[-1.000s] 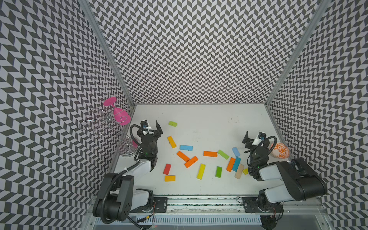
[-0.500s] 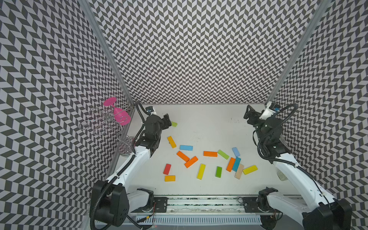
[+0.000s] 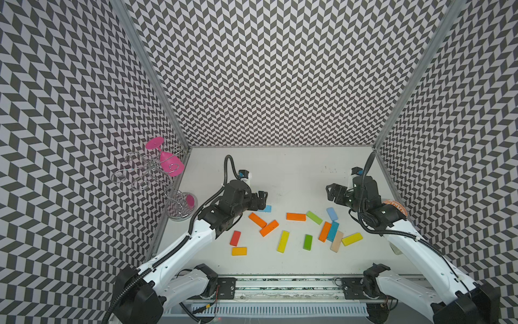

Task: Assemble a giraffe with building blocks
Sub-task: Pick up the building block from the center of the board.

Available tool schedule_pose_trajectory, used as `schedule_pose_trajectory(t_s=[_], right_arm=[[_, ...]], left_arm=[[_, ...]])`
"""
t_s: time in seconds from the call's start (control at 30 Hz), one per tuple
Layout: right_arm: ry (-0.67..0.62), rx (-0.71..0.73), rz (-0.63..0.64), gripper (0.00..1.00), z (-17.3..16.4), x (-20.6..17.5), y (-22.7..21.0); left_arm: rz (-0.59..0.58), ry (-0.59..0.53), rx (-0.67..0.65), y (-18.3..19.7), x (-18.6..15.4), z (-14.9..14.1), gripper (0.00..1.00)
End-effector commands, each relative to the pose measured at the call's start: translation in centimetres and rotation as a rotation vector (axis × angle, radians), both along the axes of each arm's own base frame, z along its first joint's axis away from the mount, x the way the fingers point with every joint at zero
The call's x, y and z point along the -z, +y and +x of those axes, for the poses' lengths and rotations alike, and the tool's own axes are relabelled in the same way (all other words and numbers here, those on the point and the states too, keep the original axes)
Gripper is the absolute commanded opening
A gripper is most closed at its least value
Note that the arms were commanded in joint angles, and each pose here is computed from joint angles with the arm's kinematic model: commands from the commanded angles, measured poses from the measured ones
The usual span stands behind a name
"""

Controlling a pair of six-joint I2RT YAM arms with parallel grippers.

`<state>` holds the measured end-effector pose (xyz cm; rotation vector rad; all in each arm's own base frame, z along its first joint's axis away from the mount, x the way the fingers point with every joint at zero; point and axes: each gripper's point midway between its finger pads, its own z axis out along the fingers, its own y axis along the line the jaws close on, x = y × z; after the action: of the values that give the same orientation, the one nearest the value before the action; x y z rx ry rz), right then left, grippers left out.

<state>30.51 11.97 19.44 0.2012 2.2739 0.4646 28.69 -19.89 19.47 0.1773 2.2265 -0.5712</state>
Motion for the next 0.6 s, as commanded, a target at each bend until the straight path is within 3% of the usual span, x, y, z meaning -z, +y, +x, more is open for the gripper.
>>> schedule_pose_trajectory(t_s=[0.0,0.27,0.57], right_arm=[[0.153,-0.104,-0.014,0.85,-3.4,3.5,3.2],[0.325,-0.146,-0.011,0.83,-9.6,8.6,8.4],[0.474,-0.036,-0.031,0.76,-13.1,13.2,10.0]], left_arm=[[-0.019,0.09,0.056,-1.6,2.0,-3.0,0.9],[-0.068,0.083,-0.013,0.8,1.7,-5.4,0.92],[-0.054,0.048,-0.047,2.1,0.7,-5.6,0.94]])
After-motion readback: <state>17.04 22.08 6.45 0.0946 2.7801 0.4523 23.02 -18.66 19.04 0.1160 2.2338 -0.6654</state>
